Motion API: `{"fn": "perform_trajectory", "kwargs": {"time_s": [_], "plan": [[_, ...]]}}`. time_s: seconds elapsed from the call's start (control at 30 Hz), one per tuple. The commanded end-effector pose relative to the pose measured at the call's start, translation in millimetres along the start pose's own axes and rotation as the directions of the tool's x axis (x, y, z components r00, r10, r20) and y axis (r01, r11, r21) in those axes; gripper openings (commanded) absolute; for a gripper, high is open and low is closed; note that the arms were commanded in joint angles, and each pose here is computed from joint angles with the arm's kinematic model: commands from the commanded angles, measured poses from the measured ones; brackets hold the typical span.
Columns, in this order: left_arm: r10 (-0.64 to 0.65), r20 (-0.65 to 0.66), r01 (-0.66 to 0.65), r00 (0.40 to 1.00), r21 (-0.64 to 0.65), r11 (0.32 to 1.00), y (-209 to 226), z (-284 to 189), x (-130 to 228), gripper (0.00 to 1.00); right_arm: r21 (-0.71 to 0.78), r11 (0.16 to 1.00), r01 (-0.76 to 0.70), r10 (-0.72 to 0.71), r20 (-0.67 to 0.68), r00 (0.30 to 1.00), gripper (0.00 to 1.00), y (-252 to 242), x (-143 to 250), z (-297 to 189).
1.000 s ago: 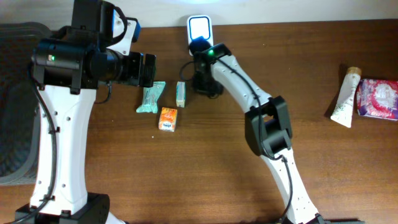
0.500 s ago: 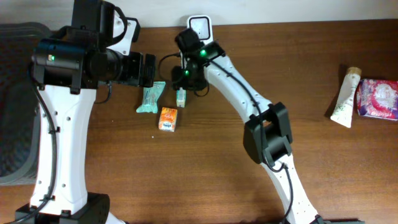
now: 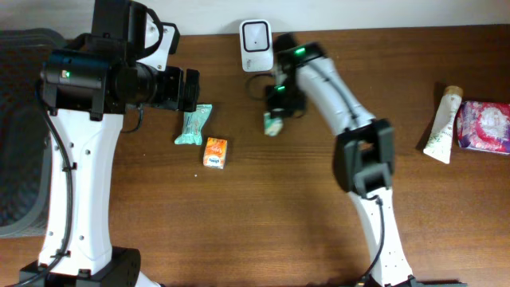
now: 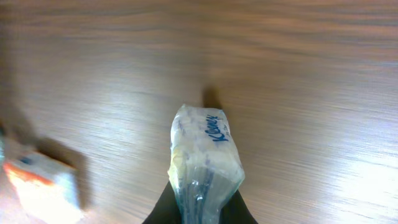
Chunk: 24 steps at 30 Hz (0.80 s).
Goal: Scan the item barcode
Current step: 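Grasp the small green tissue pack with the right gripper, then lift the small green pack and hold it before the scanner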
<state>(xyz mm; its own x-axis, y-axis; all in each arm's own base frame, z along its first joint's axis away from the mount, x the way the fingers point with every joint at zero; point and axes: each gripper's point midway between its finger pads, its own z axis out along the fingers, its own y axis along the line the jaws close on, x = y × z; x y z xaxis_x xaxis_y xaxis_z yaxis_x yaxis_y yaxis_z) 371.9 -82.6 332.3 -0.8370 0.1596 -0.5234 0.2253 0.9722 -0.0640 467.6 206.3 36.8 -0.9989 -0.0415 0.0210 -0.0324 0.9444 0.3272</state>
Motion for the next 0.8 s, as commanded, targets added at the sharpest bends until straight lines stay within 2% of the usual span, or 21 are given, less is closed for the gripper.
{"fn": "perform_trajectory", "kwargs": {"time_s": [0.0,0.03,0.07,0.1,0.17,0.23,0.3,0.37,0.43,0.6,0.67,0.7,0.73,0.77], "plan": [[0.012,0.017,-0.012,1.0,0.005,1.0,-2.2,-5.6,-1.6,0.99,-0.069,0.995,0.075,-0.074,0.014,0.997,0.06,-42.3,-2.4,-47.1],[0.012,0.017,-0.012,1.0,0.005,1.0,-2.2,-5.6,-1.6,0.99,-0.035,0.998,0.042,-0.042,0.006,0.999,0.36,-66.2,-1.8,-53.0],[0.012,0.017,-0.012,1.0,0.005,1.0,-2.2,-5.6,-1.6,0.99,-0.003,1.0,0.011,-0.011,0.001,1.0,0.55,-84.2,-0.9,-57.3],[0.012,0.017,-0.012,1.0,0.005,1.0,-2.2,-5.6,-1.6,0.99,0.033,0.999,-0.03,0.03,-0.012,0.999,0.68,-106.0,2.7,-62.8],[0.012,0.017,-0.012,1.0,0.005,1.0,-2.2,-5.6,-1.6,0.99,0.037,0.997,-0.067,0.068,-0.019,0.997,0.69,-124.7,5.6,-69.4],[0.012,0.017,-0.012,1.0,0.005,1.0,-2.2,-5.6,-1.6,0.99,0.044,0.999,-0.026,0.027,-0.021,0.999,0.68,-127.3,5.9,-69.9],[0.012,0.017,-0.012,1.0,0.005,1.0,-2.2,-5.6,-1.6,0.99,0.138,0.99,-0.024,0.028,-0.028,0.999,0.66,-142.2,7.9,-71.0],[0.012,0.017,-0.012,1.0,0.005,1.0,-2.2,-5.6,-1.6,0.99,0.184,0.982,-0.031,0.04,-0.045,0.998,0.59,-153.2,12.9,-73.3],[0.012,0.017,-0.012,1.0,0.005,1.0,-2.2,-5.6,-1.6,0.99,0.186,0.981,-0.044,0.056,-0.06,0.997,0.53,-158.5,17.1,-73.5],[0.012,0.017,-0.012,1.0,0.005,1.0,-2.2,-5.6,-1.6,0.99,0.1,0.994,-0.051,0.059,-0.086,0.994,0.51,-155.7,19.0,-39.3],[0.012,0.017,-0.012,1.0,0.005,1.0,-2.2,-5.6,-1.6,0.99,0.068,0.996,-0.053,0.059,-0.085,0.995,0.42,-156.9,19.3,-19.5],[0.012,0.017,-0.012,1.0,0.005,1.0,-2.2,-5.6,-1.6,0.99,0.056,0.997,-0.058,0.063,-0.096,0.993,0.31,-157.9,23.0,-10.0],[0.012,0.017,-0.012,1.0,0.005,1.0,-2.2,-5.6,-1.6,0.99,0.021,0.998,-0.064,0.066,-0.105,0.992,0.13,-153.1,25.5,-6.2],[0.012,0.017,-0.012,1.0,0.005,1.0,-2.2,-5.6,-1.6,0.99,-0.014,0.998,-0.068,0.066,-0.105,0.992,0.04,-146.9,25.1,-6.4]]}}
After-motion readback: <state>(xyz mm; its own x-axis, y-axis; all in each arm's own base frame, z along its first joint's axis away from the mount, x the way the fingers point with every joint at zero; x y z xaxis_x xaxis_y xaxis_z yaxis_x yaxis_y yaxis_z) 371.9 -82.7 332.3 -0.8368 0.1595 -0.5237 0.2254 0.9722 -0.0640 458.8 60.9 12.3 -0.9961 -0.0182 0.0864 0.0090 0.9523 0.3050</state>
